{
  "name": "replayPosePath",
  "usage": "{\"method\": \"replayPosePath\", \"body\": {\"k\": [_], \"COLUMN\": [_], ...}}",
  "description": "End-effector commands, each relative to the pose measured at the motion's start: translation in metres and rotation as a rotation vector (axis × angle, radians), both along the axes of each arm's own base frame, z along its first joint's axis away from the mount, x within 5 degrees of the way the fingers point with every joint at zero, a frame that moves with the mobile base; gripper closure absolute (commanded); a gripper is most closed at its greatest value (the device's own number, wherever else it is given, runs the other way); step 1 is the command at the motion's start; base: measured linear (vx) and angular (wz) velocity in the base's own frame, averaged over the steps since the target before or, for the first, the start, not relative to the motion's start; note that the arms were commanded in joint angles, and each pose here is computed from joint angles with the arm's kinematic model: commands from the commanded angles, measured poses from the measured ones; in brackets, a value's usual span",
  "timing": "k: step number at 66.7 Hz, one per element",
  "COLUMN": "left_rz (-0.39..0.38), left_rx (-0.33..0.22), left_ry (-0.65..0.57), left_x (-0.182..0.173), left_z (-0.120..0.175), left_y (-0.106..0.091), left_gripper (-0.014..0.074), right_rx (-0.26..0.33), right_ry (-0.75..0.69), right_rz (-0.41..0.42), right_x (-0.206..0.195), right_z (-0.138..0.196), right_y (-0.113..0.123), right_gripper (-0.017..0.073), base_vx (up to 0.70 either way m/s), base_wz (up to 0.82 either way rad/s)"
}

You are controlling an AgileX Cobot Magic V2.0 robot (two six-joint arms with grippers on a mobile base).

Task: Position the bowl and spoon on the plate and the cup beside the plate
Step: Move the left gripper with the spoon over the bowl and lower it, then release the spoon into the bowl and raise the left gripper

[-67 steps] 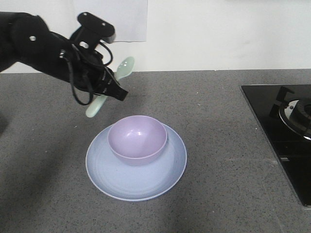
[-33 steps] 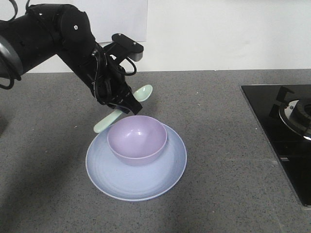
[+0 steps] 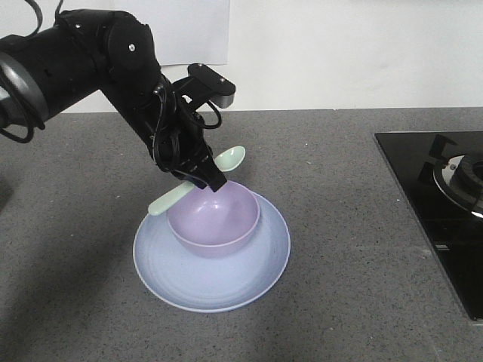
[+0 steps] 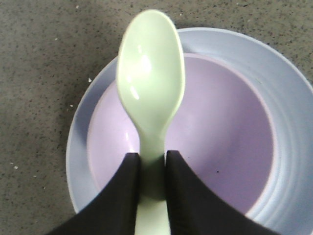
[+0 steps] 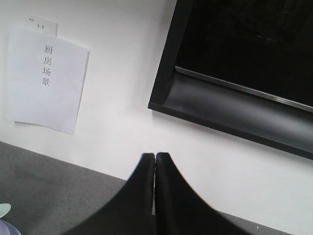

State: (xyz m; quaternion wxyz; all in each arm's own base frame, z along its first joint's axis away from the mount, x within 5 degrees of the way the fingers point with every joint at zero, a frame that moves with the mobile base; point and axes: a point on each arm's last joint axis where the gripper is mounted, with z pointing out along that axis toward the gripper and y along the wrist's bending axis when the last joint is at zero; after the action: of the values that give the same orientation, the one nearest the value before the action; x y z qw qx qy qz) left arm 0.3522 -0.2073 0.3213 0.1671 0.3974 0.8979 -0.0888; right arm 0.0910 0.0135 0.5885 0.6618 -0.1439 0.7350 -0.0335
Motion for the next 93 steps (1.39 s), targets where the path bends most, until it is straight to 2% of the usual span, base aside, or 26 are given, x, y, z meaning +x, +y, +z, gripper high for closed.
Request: {"method": "replayPosePath", "body": {"k": [1,14,31,45,55,75,93], "left_rz": [-0.007,0.028,0.034,0.036,0.083,0.054,0.055], "left_rx": [-0.051,-0.057,0.014,0.018,0.007,0.03,0.005], "left_ry": [-0.052,-0.032,-0.001,0.0,0.019,0.033,0.042], "left_x": [-0.011,-0.014,-0.015,-0.015,-0.015,-0.021,-0.022], "left_z": [0.028,0.026,0.008,0.007,0.006,0.001,0.001], "left_y": [-0.002,-0.005,0.001,0.001,0.001,0.005,0.003], "left_gripper": [0.0589,0.0584,0.0574,0.0573,0.0573,0.0572,0.0566], "right_rx": [-0.007,-0.01,-0.01,-0.01,-0.01,-0.011,-0.009], "right_ry": [-0.08,-0.077,-0.075,-0.075,-0.075,-0.072,-0.065], "right_rz": [-0.011,-0.016,-0.017,-0.017,-0.017,-0.017,-0.011], "right_x": [-0.002,-0.002,-0.002,-0.002,-0.002,-0.002,-0.002], "right_z": [0.009,0.009,0.009,0.009,0.009,0.009,0.008], "right_y": [-0.002,-0.003,-0.003,-0.003,-0.003,-0.003,-0.002], "right_gripper": [0.057,0.057,0.057,0.0568,0.0568,0.0568,0.0568], "base_vx": [0.0,0.0,0.0,0.0,0.0,0.0,0.0], "base_wz": [0.0,0.0,0.0,0.0,0.0,0.0,0.0]}}
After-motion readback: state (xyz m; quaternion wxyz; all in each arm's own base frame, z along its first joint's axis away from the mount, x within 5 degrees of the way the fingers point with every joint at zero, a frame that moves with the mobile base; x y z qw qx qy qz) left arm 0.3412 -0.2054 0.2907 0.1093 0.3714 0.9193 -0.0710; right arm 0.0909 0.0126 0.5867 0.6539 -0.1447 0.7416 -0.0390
